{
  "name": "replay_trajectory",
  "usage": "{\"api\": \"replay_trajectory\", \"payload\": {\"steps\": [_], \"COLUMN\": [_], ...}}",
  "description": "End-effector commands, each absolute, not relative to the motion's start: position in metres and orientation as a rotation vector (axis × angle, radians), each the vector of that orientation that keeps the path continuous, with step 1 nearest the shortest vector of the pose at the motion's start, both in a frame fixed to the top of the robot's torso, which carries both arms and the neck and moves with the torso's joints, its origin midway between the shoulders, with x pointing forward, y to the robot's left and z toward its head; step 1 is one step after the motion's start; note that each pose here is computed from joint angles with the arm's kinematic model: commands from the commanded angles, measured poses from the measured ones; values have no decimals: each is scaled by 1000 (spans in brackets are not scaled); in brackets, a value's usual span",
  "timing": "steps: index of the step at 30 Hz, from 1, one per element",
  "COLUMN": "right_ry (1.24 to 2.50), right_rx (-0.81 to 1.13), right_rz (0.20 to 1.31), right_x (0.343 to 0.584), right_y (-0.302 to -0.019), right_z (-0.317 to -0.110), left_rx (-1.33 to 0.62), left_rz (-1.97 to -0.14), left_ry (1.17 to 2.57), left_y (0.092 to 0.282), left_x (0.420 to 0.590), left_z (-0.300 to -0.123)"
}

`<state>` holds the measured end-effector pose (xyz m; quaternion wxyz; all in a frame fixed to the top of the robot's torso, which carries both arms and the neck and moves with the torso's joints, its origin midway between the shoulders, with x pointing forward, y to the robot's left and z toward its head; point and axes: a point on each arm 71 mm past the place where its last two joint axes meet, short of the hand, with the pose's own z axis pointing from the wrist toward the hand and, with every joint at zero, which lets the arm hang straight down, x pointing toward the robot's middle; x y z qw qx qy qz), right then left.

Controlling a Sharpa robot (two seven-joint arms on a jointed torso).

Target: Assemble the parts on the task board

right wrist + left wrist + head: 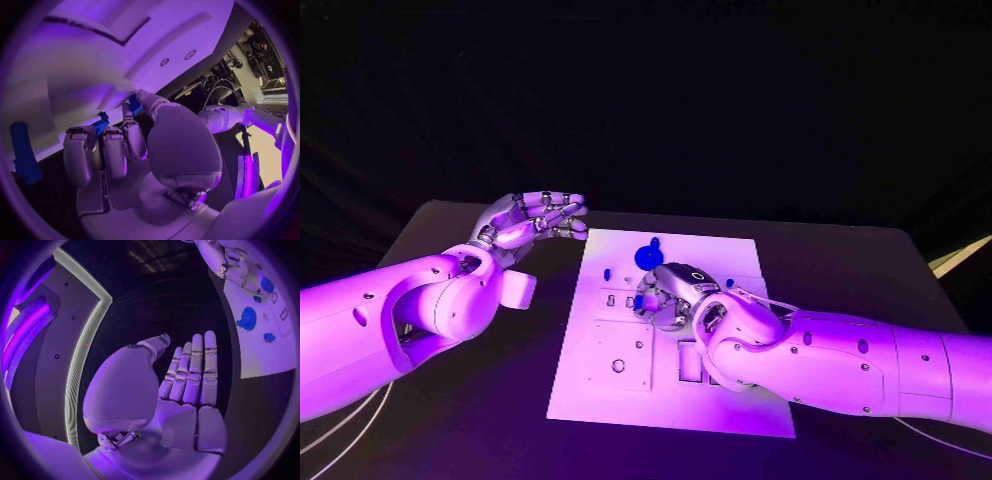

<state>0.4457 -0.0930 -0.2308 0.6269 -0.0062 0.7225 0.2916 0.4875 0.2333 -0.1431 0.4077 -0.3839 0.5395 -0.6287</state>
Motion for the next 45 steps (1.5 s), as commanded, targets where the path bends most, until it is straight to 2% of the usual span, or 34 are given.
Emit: {"api": "replay_trajectory", "payload": {"steps": [1, 28, 38, 45], "right_ry": [1660, 1648, 1577, 1550], "right_rx": [-19, -15, 26, 141], "right_rz": [670, 672, 747, 848], "right_x": [445, 443, 437, 437], "right_y": [-92, -99, -121, -144], "right_z": [-232, -230, -210, -188], "left_rx": [-966, -972, -873, -717], "left_rz": [-1591, -1572, -1457, -1284], "left_ry": [1361, 1376, 1551, 1752], "left_y": [232, 235, 232, 224], "left_x": [487, 489, 490, 494], "left_z": [-143, -145, -153, -165]}}
